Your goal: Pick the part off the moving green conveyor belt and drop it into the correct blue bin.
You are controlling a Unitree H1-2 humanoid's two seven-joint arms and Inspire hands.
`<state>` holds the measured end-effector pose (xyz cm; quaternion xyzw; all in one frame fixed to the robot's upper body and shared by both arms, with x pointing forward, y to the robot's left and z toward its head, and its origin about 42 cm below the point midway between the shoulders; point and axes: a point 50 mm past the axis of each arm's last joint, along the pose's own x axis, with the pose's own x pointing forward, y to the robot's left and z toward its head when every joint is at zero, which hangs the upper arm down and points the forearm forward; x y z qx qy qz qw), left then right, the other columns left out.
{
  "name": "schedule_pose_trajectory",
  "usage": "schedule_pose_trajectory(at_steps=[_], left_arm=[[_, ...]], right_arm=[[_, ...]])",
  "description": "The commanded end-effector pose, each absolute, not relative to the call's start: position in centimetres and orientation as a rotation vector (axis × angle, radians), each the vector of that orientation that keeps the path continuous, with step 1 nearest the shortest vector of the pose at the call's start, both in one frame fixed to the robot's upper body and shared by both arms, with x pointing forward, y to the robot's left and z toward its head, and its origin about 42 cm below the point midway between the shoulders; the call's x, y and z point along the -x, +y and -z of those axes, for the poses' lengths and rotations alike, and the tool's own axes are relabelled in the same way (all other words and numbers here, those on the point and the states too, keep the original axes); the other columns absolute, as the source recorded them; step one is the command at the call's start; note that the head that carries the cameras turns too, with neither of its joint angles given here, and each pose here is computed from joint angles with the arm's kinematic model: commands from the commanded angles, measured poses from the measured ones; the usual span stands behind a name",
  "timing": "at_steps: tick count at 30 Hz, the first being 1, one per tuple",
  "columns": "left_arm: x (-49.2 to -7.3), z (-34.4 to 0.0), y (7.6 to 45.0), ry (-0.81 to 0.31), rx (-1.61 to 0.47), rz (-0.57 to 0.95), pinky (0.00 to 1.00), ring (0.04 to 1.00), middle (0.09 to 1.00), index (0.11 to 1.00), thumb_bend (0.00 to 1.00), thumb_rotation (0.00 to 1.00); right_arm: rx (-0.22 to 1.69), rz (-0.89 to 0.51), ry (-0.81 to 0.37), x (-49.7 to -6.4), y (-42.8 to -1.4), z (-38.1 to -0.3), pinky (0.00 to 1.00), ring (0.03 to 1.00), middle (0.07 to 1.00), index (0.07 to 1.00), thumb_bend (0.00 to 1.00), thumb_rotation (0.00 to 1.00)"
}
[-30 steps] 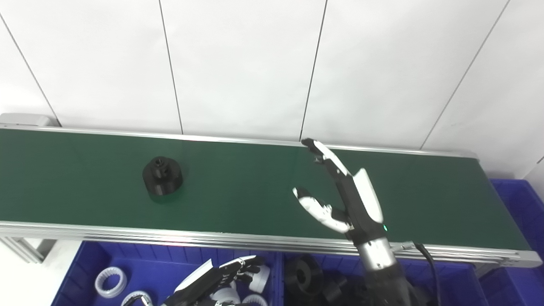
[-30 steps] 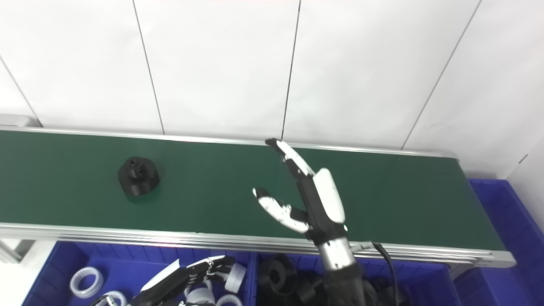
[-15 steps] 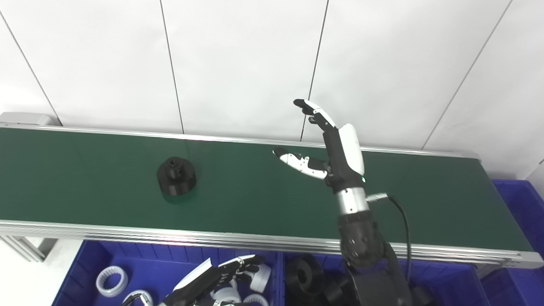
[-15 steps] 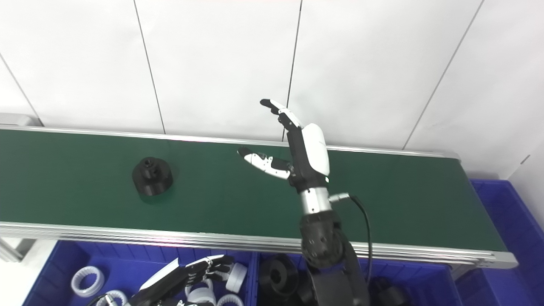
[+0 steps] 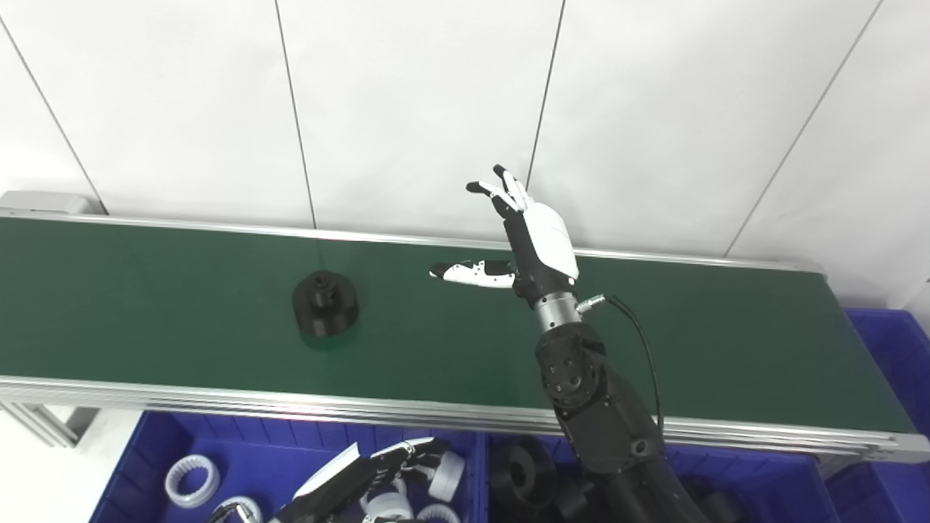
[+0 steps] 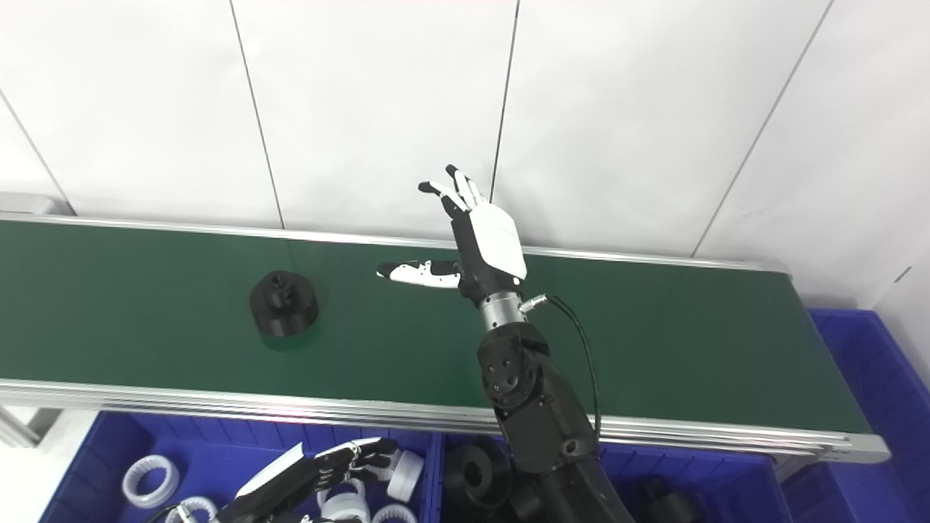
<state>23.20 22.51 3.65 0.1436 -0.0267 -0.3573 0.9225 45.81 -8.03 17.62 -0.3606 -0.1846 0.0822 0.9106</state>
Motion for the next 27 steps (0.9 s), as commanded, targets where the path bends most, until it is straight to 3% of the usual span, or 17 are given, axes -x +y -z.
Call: schedule_pose_trajectory(at_steps=[1, 7, 27], left_arm=[[-23.8, -4.8, 22.6, -0.126, -0.293, 0.729, 0.81, 0.882, 0.917, 0.891, 0.47, 0.52], [-23.8, -4.8, 22.4, -0.127, -0.286, 0.734, 0.81, 0.883, 0.917, 0.891, 0.46, 0.51], [-22.7, -4.8, 22.2, -0.126, -0.255, 0.737, 0.81, 0.885, 0.921, 0.890, 0.47, 0.48]], right_arm=[[0.723, -0.142, -0.465, -47.1, -6.7, -20.4, 1.00, 1.000, 1.000, 0.806, 1.00, 0.47], [0.771, -0.180, -0.412, -48.0, -6.0, -18.8, 1.00, 1.000, 1.000, 0.808, 1.00, 0.53], [0.856, -0.240, -0.242, -49.0, -5.6, -14.6, 0.98, 1.000, 1.000, 0.874, 1.00, 0.53]])
